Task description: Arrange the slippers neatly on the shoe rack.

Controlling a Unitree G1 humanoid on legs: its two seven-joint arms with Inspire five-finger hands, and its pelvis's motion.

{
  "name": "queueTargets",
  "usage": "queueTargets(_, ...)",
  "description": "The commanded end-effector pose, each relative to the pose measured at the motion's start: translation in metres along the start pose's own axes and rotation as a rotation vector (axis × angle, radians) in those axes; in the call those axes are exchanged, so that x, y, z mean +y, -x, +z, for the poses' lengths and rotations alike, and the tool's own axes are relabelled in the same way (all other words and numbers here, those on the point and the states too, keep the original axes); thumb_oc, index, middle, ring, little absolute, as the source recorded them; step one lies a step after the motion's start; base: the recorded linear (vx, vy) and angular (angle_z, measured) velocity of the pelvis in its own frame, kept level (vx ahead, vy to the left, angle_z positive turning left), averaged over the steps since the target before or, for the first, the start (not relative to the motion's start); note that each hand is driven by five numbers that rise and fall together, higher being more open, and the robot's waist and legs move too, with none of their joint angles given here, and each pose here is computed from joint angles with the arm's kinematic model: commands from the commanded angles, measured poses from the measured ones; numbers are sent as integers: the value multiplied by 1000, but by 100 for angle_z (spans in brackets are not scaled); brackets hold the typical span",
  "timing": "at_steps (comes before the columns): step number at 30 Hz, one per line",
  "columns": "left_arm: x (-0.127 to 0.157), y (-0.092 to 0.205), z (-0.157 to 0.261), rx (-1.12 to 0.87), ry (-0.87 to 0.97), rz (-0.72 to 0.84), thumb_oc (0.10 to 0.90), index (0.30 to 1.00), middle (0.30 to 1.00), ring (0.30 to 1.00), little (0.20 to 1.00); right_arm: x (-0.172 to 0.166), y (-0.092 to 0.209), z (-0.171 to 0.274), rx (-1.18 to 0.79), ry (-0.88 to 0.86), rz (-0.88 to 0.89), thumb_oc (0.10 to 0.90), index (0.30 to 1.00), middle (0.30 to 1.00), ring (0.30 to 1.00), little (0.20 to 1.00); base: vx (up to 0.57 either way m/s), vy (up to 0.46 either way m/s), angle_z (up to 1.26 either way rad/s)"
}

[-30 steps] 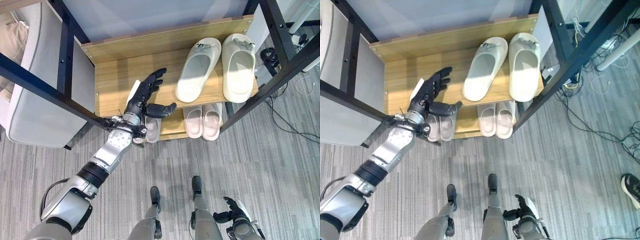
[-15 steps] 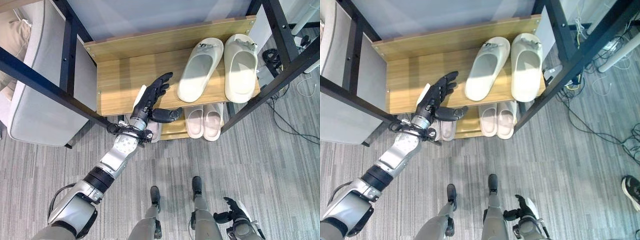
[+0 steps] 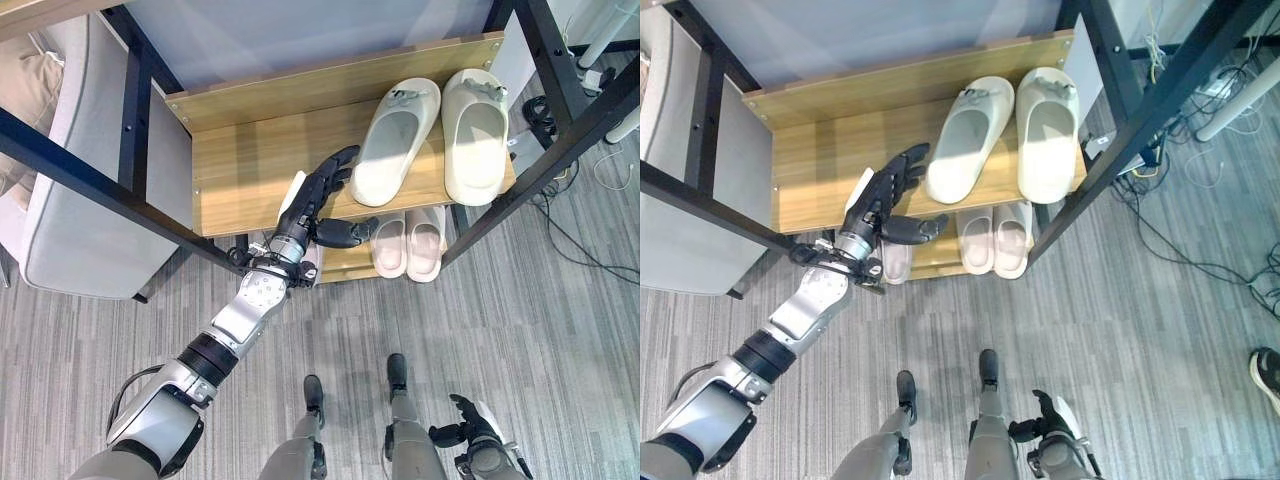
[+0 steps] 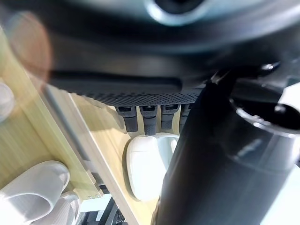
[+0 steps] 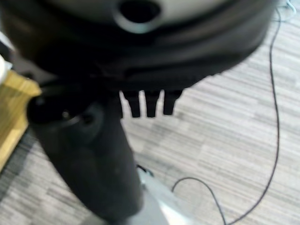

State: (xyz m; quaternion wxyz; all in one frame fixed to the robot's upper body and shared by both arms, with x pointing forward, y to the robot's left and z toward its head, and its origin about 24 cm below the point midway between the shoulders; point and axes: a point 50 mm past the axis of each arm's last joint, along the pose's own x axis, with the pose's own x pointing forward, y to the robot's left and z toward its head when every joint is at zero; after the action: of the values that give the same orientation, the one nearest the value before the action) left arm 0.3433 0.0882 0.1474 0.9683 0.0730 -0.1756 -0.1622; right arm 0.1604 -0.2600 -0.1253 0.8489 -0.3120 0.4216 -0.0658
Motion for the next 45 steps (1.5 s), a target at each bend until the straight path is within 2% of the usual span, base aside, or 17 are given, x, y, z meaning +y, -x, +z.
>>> queueTargets(1,-14,-26,73,-324,-16,-81,800,900,900,900,900,-2,4,-12,17,-4,4,800,900,900,900,900,0,0,0)
queueTargets(11,-17,-27,74,-320,4,-101,800,900,900,900,900,-2,4,-15,26,-8,5,800,900,900,900,900,0,0,0)
queueTargets(21,-38,-30,63,-268,64,-127,800,900,900,900,900,-1,5,-15,25,4,10,800,900,900,900,900,0,0,0)
queueTargets(33,-35,-27,33,-146,135,-55,800,900,900,900,900,4,7,-18,36,7,21,800,900,900,900,900,0,0,0)
queueTargets(45,-44,-29,36,-154,158,-56,800,900,900,900,900,5,7,-17,31,17,25,800,900,900,900,900,0,0,0)
